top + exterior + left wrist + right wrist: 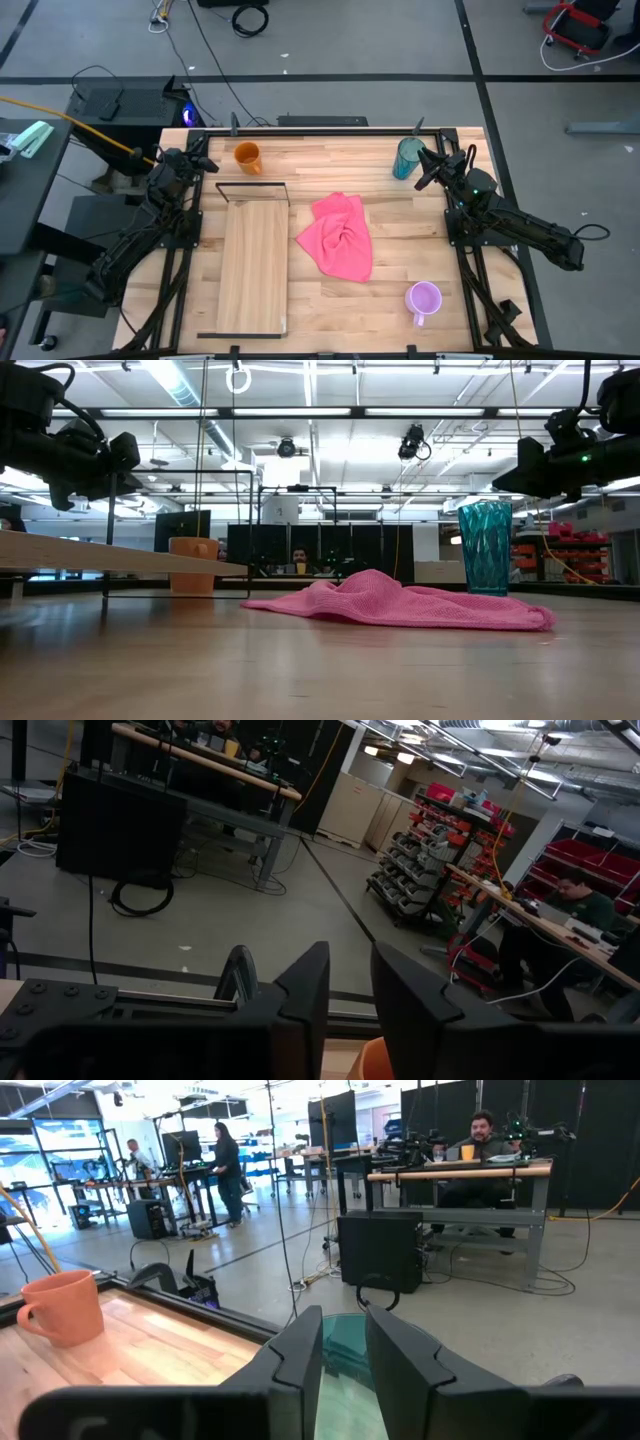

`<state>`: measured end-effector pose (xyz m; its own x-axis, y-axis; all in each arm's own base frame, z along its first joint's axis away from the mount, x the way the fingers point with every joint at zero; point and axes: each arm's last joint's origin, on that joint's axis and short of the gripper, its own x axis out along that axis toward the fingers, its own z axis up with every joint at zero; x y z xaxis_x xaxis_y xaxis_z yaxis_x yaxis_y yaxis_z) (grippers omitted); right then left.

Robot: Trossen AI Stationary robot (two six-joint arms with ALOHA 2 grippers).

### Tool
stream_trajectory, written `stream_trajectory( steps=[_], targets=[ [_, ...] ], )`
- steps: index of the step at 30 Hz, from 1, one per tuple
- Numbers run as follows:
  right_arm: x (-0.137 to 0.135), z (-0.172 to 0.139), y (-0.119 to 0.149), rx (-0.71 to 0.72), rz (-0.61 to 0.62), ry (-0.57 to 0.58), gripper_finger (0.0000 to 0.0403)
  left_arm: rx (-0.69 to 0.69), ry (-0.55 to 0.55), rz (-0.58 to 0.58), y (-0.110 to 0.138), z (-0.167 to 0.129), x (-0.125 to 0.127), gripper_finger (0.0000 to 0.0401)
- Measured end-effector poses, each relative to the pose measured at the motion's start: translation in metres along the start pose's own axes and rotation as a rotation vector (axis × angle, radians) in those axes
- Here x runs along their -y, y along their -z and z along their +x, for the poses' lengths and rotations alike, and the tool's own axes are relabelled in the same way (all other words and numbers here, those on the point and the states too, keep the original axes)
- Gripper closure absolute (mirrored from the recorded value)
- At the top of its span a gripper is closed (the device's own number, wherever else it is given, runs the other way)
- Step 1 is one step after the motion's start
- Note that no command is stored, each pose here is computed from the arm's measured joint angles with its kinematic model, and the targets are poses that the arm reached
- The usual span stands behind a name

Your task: Stack small to large cups/mugs on shelf

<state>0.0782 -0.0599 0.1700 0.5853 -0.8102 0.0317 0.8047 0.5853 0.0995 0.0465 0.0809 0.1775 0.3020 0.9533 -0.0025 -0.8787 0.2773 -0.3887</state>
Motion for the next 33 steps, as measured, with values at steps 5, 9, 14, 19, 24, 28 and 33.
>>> stream_trajectory(
  steps=[5,9,14,19,24,28,33],
  targets=[
    [0.0000,0.0000,0.0000,0.000,0.000,0.000,0.0315,0.000,0.000,0.000,0.0000,0.0000,0.0000,0.0310],
    [0.0000,0.0000,0.0001,-0.001,0.000,0.000,0.0315,0.000,0.000,0.000,0.0000,0.0000,0.0000,0.0314],
    [0.0000,0.0000,0.0000,0.000,0.000,0.000,0.0315,0.000,0.000,0.000,0.0000,0.0000,0.0000,0.0318],
    [0.0000,0.0000,0.0000,0.000,0.000,0.000,0.0315,0.000,0.000,0.000,0.0000,0.0000,0.0000,0.0313],
    [0.0000,0.0000,0.0000,0.000,0.000,0.000,0.0315,0.000,0.000,0.000,0.0000,0.0000,0.0000,0.0311],
    [0.0000,0.0000,0.0001,-0.001,0.000,0.000,0.0315,0.000,0.000,0.000,0.0000,0.0000,0.0000,0.0316],
    [0.0000,0.0000,0.0000,0.000,0.000,0.000,0.0315,0.000,0.000,0.000,0.0000,0.0000,0.0000,0.0317]
  ],
)
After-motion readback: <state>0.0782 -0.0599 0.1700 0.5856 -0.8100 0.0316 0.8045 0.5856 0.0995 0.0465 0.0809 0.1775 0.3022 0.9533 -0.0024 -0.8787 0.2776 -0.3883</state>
